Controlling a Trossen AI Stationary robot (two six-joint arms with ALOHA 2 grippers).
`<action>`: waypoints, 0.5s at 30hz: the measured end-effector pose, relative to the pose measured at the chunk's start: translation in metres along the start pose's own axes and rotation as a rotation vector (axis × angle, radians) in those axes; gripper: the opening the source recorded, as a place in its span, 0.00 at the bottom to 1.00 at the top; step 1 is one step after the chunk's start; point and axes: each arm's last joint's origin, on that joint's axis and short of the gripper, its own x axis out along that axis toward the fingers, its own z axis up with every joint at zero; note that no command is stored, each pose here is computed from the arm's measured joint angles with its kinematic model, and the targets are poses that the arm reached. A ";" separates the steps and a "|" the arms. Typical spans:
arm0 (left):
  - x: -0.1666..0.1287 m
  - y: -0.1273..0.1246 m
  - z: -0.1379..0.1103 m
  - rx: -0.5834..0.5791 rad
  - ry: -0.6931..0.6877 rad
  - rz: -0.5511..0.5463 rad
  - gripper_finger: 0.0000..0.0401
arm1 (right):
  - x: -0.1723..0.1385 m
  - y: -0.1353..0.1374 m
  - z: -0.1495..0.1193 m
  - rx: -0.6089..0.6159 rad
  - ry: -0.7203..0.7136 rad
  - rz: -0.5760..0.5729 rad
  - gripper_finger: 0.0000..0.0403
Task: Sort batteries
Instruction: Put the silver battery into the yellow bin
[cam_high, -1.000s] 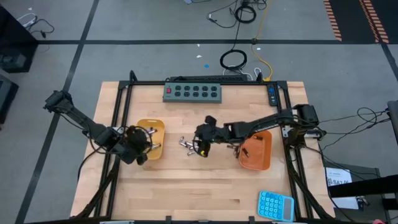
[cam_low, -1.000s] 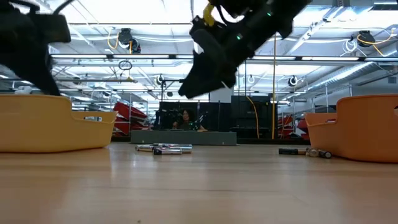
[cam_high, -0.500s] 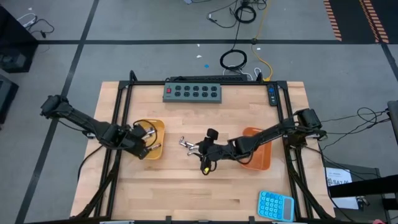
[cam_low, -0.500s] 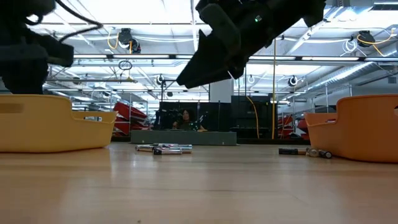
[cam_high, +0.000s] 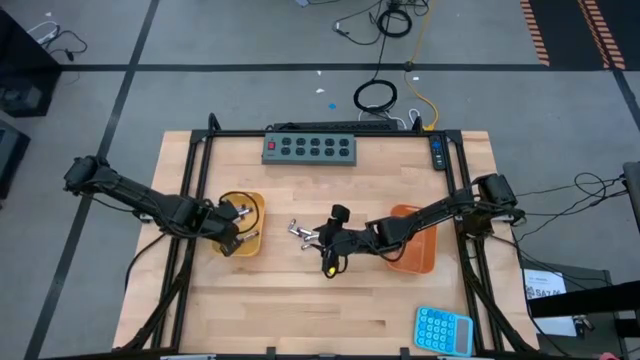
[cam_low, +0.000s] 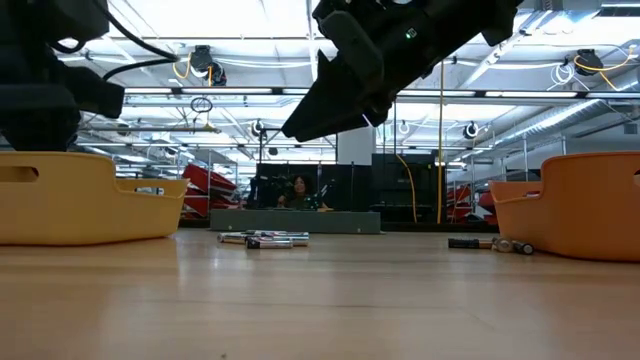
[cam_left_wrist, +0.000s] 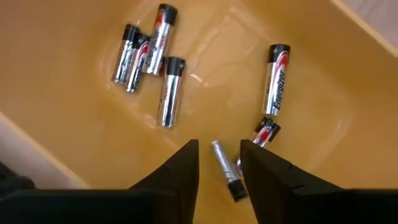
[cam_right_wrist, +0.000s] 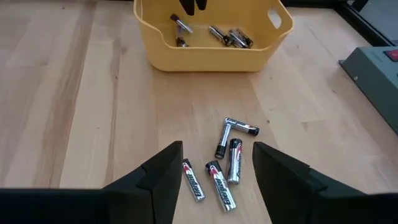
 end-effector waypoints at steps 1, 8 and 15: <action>0.000 -0.001 0.000 0.004 -0.004 -0.005 0.32 | 0.000 0.000 0.000 0.000 0.000 0.000 0.46; -0.024 -0.011 0.019 0.108 -0.188 -0.001 0.33 | 0.007 0.006 -0.005 0.032 -0.027 -0.040 0.46; -0.046 -0.040 0.062 0.292 -0.282 -0.005 0.33 | 0.021 0.029 -0.020 0.061 -0.093 -0.043 0.46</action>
